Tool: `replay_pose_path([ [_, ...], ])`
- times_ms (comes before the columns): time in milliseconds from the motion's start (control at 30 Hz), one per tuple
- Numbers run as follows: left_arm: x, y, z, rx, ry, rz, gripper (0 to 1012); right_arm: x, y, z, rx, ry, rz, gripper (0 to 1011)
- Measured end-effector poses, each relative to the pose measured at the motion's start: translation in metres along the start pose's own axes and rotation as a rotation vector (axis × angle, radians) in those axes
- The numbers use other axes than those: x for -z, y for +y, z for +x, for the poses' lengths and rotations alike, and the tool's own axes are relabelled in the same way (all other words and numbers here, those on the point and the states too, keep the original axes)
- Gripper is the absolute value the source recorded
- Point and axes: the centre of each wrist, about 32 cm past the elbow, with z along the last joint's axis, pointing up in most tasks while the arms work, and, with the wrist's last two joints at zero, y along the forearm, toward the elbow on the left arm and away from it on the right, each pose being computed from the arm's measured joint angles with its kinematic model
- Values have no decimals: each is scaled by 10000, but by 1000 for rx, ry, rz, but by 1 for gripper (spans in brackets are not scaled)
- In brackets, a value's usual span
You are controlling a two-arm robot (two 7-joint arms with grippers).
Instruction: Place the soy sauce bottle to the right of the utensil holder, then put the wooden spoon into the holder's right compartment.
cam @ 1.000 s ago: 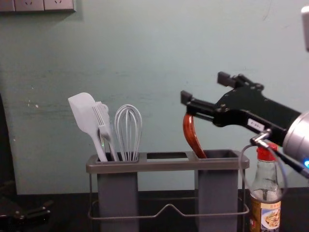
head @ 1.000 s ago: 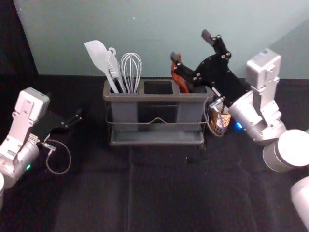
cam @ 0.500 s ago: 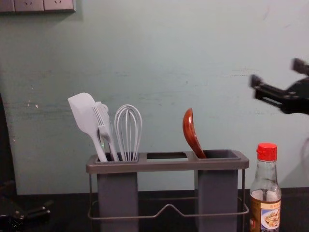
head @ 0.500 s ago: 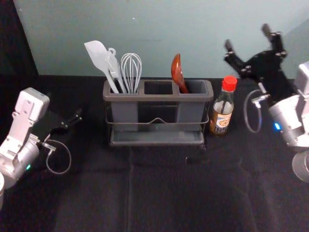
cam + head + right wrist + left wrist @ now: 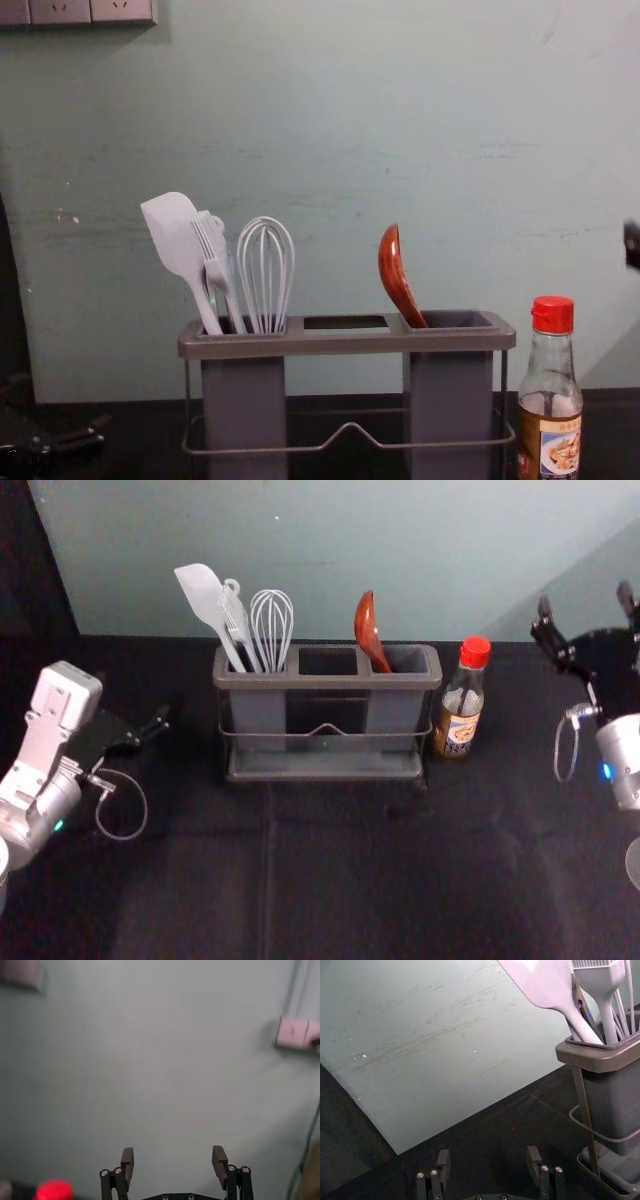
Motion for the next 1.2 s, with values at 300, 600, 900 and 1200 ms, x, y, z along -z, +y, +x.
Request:
replay_pose_path([
  [300, 0, 0, 0, 0, 0, 0, 1005, 138, -122, -6, 8, 1, -191, 1002],
  [600, 0, 0, 0, 0, 0, 0, 1005, 337, -251, -77, -32, -12, -288, 1002],
  [900, 0, 0, 0, 0, 0, 0, 1005, 415, -295, -126, -59, -13, -322, 1002],
  [1200, 0, 0, 0, 0, 0, 0, 1005, 416, -297, -128, -61, -13, -324, 1002],
])
